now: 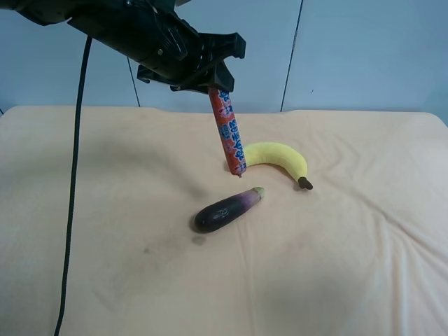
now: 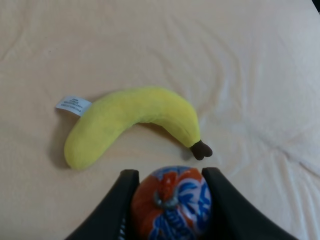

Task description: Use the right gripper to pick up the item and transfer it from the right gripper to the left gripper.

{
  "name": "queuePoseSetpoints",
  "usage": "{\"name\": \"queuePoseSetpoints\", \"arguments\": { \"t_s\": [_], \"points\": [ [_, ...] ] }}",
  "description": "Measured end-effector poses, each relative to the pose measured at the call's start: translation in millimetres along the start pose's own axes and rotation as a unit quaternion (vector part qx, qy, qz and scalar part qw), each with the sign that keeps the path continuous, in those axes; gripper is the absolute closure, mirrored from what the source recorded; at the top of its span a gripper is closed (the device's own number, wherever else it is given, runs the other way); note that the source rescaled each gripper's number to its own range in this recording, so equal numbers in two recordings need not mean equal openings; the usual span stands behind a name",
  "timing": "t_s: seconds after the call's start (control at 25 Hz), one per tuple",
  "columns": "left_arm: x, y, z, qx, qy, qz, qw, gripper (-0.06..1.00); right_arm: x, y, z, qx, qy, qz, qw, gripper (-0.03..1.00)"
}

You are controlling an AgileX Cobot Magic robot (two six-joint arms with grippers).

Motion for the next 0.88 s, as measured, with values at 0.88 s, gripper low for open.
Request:
{"name": "queuePoseSetpoints", "arguments": {
  "t_s": [0.88],
  "points": [
    [119, -50, 0, 0.129, 0.014, -0.165, 0.978, 0.94, 0, 0, 0, 0.0, 0.0, 0.0, 1.0, 0.1]
  ]
}}
Point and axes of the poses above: a point on each arm's last joint axis where the gripper is mounted, y pointing out along that axis toward the gripper, x along the wrist's bending axis when the last joint is at zero, z = x × y, the point moved 4 cm from there along y, pointing out along that axis toward the gripper, and after that the axes turned 5 degrees about -y, right-handed, at the moved point
